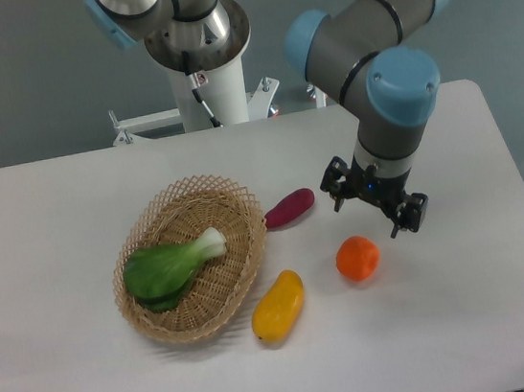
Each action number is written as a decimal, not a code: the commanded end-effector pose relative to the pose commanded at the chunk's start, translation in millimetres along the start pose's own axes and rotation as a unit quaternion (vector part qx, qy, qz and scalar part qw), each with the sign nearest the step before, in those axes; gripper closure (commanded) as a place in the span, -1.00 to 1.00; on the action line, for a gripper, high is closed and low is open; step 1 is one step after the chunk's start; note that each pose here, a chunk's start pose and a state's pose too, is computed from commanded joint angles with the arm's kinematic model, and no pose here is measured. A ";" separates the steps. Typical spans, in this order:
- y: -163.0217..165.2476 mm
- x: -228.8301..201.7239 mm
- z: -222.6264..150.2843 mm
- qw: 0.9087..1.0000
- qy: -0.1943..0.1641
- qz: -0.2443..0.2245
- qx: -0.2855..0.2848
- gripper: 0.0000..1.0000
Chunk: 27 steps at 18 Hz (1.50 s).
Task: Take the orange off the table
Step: 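Move the open gripper down toward the orange beside the purple sweet potato, then lower the gripper around the orange and close on it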
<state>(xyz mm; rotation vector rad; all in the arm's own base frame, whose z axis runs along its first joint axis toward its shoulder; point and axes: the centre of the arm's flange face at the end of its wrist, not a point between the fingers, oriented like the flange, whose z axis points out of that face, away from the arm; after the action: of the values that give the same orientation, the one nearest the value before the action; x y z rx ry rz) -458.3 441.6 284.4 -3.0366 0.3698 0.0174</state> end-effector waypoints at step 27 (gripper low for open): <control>-17.6 13.6 72.0 0.997 -0.035 0.033 -0.066 -0.41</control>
<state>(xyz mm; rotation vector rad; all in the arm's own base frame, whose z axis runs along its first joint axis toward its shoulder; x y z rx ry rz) -441.0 461.4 213.8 -3.1421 0.4811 0.1599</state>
